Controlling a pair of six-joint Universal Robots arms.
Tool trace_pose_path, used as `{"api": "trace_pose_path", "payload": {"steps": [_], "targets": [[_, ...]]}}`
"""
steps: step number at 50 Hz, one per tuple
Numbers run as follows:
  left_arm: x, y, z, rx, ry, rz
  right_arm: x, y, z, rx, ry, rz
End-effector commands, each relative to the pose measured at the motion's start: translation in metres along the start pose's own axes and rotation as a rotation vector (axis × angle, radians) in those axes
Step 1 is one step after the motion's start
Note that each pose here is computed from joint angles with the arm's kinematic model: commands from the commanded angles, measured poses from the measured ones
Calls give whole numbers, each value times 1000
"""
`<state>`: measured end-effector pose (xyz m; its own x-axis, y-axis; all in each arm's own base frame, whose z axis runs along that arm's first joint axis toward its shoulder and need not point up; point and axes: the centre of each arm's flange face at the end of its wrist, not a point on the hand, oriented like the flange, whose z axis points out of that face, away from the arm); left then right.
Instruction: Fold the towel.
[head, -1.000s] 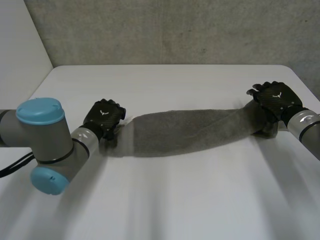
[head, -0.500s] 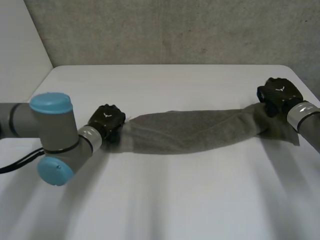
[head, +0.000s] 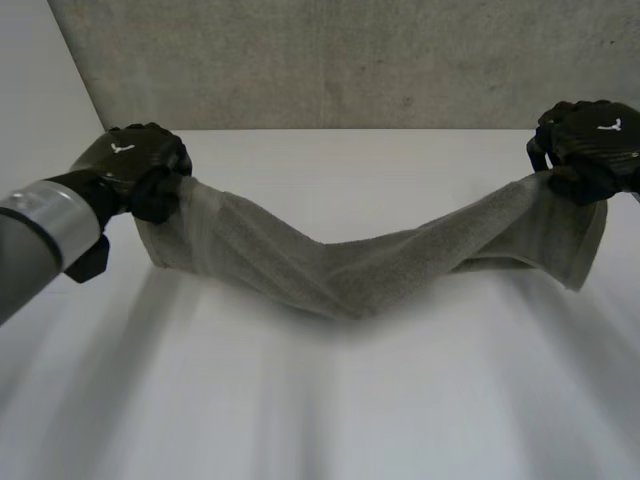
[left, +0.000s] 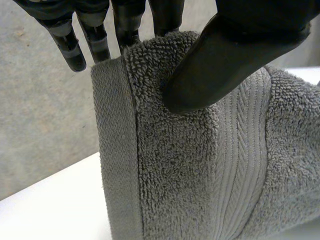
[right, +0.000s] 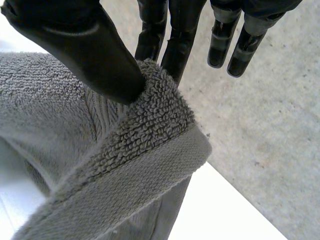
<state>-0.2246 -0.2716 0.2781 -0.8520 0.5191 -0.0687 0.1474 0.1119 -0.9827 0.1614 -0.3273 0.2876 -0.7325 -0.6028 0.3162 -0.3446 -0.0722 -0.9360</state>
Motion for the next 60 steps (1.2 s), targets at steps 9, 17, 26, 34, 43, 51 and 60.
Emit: {"api": "trace_pose_path", "payload": {"steps": [9,17,26,34,43,51,60], "targets": [[-21,30,27,-79,39,-78,6,22,22,12,-101,38],[-36,86,86,-196,-43,-104,-5,65,88,49,-3,-81],[-46,85,94,-189,-163,-83,-8,69,103,57,164,-127],[-44,58,72,-72,-196,-42,-17,52,72,56,170,-118],[-18,52,36,-45,-112,-28,-31,57,36,10,101,-121],[10,63,3,-79,23,92,-30,81,16,-108,18,-160],[16,91,-11,-170,43,192,-22,118,19,-220,-17,-180]]}}
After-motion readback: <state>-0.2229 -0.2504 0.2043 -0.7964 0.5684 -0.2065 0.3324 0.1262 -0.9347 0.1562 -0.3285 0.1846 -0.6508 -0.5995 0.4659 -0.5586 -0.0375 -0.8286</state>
